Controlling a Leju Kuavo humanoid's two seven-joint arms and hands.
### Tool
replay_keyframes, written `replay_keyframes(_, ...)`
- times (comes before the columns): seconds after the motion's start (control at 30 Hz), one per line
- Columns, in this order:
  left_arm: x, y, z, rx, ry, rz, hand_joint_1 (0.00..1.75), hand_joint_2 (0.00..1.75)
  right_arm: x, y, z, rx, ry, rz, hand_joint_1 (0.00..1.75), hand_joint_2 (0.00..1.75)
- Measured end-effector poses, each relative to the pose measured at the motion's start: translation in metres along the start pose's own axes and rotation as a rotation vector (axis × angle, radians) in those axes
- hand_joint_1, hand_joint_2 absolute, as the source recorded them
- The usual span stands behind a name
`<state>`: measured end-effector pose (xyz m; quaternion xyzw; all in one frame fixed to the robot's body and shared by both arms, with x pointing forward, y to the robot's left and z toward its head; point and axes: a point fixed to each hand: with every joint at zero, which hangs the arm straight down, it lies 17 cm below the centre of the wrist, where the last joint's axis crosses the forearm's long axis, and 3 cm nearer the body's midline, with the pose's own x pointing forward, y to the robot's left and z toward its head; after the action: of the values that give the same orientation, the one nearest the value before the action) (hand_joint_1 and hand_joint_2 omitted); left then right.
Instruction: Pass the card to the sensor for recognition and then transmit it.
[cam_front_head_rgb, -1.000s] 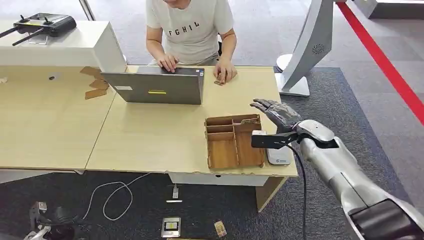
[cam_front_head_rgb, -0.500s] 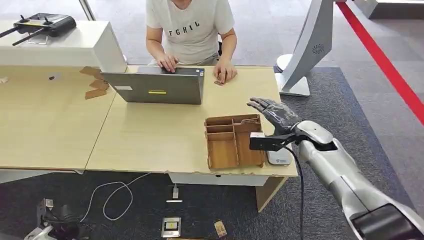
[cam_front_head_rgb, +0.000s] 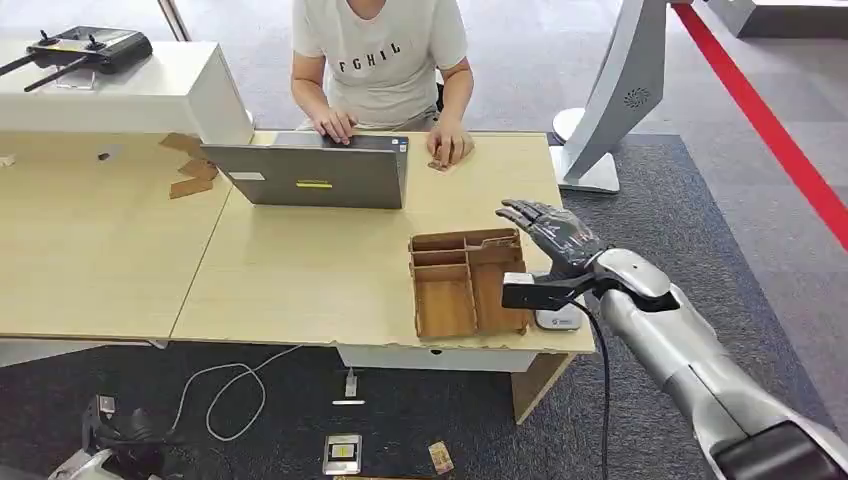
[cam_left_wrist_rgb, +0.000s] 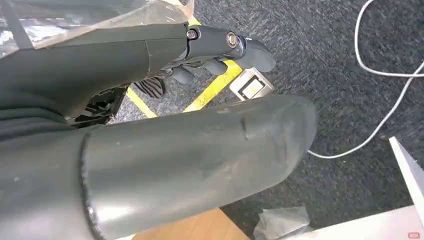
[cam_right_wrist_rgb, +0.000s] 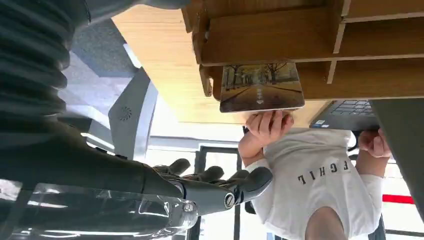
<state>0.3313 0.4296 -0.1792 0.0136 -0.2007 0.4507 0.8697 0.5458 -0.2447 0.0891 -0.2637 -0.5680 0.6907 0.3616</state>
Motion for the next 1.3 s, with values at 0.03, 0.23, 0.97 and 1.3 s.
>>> replay_keyframes(0.03,-0.001,-0.001,0.0,0.001,0.0,-0.002,0.0,0.0,0.002,-0.001,-0.001,-0.002,-0.003,0.001,0.0,1.75)
replay_keyframes(0.23,-0.007,-0.011,0.001,-0.011,0.009,-0.015,0.0,0.0,0.014,-0.006,-0.008,-0.023,-0.023,0.016,0.0,1.75)
replay_keyframes(0.97,-0.025,-0.033,0.004,-0.04,0.059,-0.056,0.0,0.0,0.061,-0.021,-0.033,-0.077,-0.101,0.02,0.0,1.75)
replay_keyframes(1.3,-0.03,-0.037,0.005,-0.043,0.071,-0.062,0.0,0.0,0.069,-0.03,-0.04,-0.09,-0.12,0.025,0.0,1.75)
